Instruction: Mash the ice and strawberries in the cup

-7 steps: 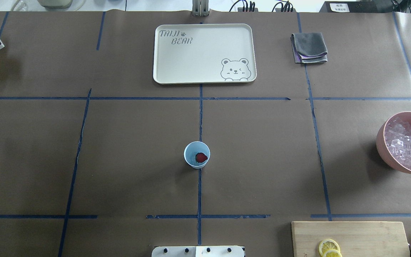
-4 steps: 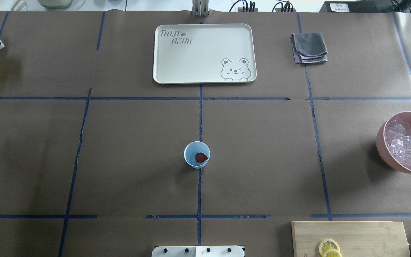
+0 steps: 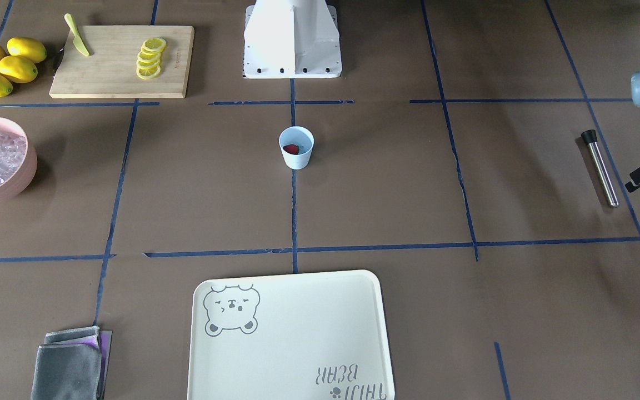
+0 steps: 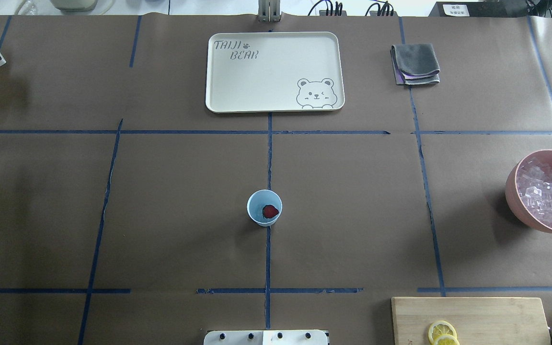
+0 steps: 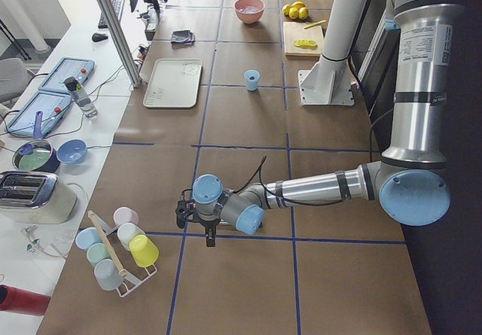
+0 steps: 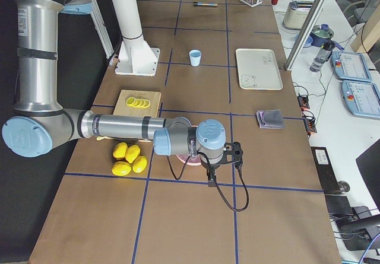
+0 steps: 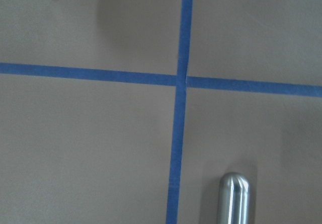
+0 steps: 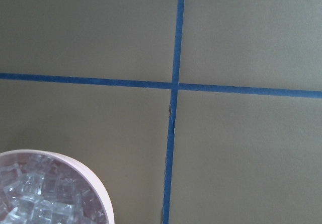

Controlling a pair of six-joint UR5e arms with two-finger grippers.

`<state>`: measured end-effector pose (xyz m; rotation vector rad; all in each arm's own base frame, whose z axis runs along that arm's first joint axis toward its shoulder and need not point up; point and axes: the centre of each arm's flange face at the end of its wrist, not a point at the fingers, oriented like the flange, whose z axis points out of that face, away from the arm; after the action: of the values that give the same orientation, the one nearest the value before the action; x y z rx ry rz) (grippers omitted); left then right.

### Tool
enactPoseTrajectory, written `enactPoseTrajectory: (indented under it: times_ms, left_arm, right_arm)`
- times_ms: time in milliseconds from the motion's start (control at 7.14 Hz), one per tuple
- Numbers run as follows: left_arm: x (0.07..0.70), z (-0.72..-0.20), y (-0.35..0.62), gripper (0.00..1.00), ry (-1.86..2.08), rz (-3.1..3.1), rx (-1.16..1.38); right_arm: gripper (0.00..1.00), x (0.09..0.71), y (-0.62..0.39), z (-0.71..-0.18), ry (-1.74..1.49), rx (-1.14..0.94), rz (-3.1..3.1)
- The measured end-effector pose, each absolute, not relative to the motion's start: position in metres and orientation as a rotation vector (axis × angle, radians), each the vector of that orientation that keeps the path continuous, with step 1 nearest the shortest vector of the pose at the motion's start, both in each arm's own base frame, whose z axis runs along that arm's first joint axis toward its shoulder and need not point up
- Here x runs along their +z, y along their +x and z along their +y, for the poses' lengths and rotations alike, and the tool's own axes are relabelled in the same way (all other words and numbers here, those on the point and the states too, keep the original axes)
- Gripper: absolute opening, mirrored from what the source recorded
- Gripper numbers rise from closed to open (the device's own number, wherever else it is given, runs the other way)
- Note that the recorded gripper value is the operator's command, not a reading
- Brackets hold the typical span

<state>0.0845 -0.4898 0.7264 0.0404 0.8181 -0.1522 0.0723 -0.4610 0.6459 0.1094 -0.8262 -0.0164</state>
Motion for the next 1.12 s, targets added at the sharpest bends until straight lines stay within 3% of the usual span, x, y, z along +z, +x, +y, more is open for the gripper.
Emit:
enactPoseTrajectory:
  times_ms: [280, 1120]
  left_arm:
    - [0.723, -0.481, 0.116, 0.99, 0.034, 0.843, -0.143]
    - [0.725, -0.467, 0.130, 0.82, 0.055, 0.855, -0.118]
  right_arm:
    - [1.00, 0.646, 0.072, -0.461, 0.109, -0.016, -0.826]
    - [1.00, 0.647, 0.072, -0.460, 0.107, -0.015, -0.826]
